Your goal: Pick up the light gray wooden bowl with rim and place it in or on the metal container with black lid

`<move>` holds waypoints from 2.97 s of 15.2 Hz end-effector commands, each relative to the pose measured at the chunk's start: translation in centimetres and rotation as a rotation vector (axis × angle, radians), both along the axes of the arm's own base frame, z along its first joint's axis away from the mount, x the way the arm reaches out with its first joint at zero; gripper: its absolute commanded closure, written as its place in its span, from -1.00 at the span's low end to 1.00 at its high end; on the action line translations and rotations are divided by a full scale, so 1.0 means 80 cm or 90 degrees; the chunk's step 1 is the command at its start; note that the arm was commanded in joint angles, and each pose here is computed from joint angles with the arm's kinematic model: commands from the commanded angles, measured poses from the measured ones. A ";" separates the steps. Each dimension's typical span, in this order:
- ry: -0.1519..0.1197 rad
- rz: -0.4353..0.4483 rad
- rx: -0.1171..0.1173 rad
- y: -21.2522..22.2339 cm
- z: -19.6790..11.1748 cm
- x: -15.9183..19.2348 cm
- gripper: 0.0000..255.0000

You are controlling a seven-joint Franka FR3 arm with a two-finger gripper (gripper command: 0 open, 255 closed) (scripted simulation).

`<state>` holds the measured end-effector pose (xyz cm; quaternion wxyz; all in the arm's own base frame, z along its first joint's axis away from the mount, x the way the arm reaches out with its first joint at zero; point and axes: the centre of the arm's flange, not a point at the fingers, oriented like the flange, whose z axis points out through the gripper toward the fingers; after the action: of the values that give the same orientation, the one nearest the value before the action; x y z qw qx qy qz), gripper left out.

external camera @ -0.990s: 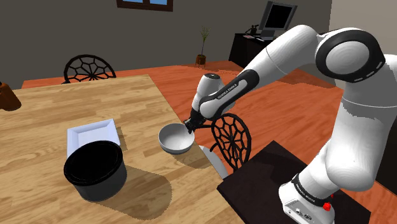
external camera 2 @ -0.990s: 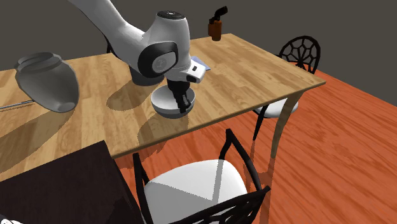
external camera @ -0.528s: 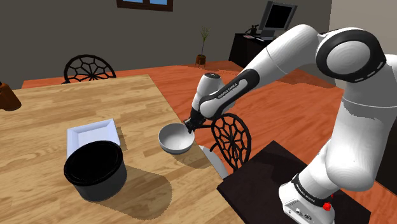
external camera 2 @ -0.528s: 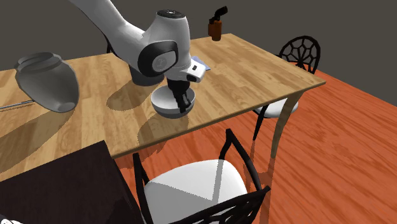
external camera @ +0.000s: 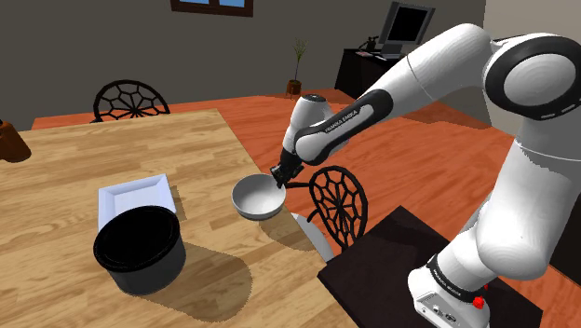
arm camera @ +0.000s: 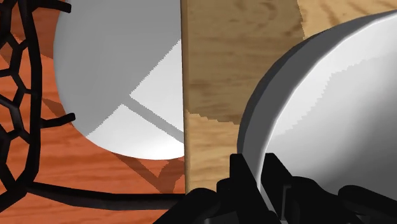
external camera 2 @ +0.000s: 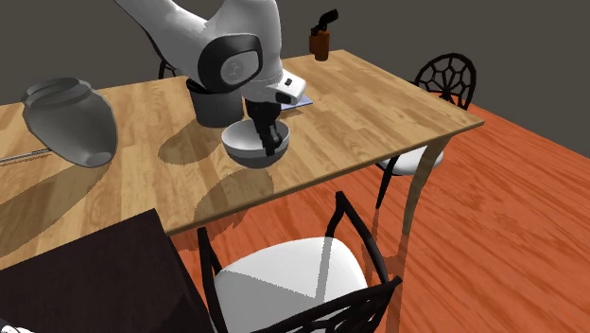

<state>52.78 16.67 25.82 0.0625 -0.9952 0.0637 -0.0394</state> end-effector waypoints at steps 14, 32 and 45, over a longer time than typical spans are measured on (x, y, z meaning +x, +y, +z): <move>0.000 0.000 0.000 0.000 0.100 0.002 1.00; 0.000 0.000 0.000 0.000 0.219 0.002 1.00; 0.000 0.000 0.000 0.197 0.249 0.011 1.00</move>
<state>53.54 30.92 45.25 0.0622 -0.9953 0.0630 -0.0391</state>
